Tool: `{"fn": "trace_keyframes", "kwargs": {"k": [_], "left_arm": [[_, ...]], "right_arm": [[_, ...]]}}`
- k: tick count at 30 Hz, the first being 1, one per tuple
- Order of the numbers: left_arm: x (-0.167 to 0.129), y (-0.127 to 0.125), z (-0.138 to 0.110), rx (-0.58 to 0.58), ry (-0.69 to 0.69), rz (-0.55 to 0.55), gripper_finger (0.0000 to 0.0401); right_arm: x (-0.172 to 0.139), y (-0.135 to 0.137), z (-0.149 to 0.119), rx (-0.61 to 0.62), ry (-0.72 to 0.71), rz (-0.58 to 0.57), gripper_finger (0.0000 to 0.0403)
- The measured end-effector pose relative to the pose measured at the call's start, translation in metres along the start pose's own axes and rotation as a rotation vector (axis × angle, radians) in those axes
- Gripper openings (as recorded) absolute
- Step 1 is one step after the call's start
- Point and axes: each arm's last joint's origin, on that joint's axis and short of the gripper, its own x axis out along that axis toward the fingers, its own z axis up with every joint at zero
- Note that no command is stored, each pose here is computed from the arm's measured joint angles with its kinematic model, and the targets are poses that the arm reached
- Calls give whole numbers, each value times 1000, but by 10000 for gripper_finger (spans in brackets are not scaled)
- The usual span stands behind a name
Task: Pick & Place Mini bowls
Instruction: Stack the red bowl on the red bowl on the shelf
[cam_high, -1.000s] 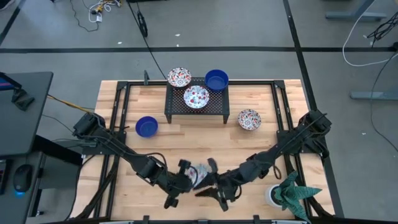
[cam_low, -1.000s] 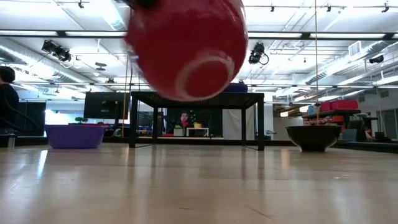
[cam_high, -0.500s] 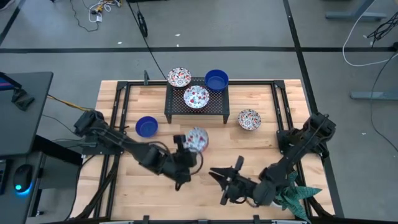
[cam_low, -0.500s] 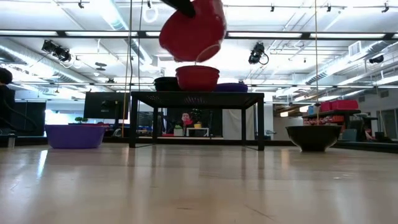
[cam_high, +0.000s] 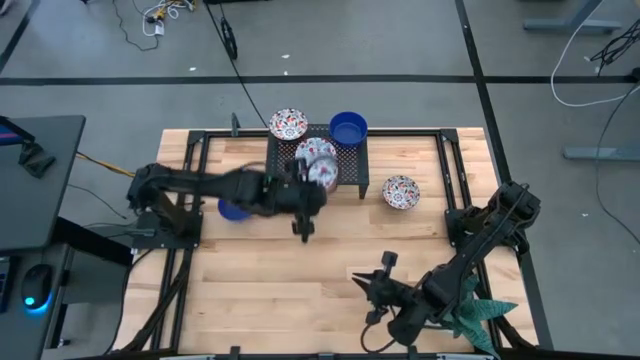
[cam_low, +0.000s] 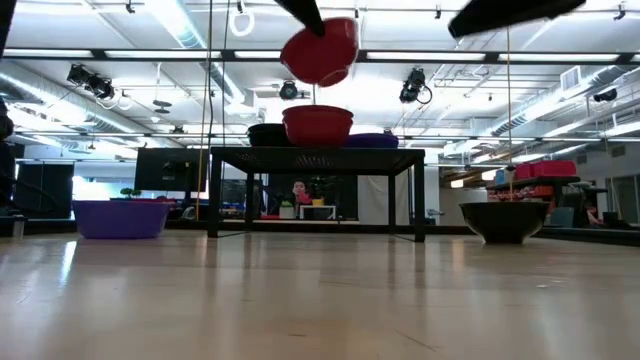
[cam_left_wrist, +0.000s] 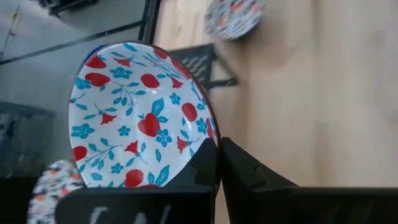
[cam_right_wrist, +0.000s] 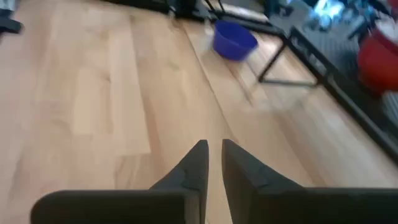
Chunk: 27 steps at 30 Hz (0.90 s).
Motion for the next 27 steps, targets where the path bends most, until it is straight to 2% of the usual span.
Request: {"fn": "trace_keyframes", "kwargs": {"k": [5,12,17,27], "left_arm": [[20,35,-6,32,58,42,9],[36,64,-13,33,85,-8,10],[39,71,-15,21,86,-36,13],[57,63,-15,110,126,-50,10]], "right_arm": [[0,-3,-4,27,25,-18,43],[0,-3,-4,23,23,-19,43],[0,-3,-4,23,23,-19,43],[0,-3,-4,23,22,-19,43]]}}
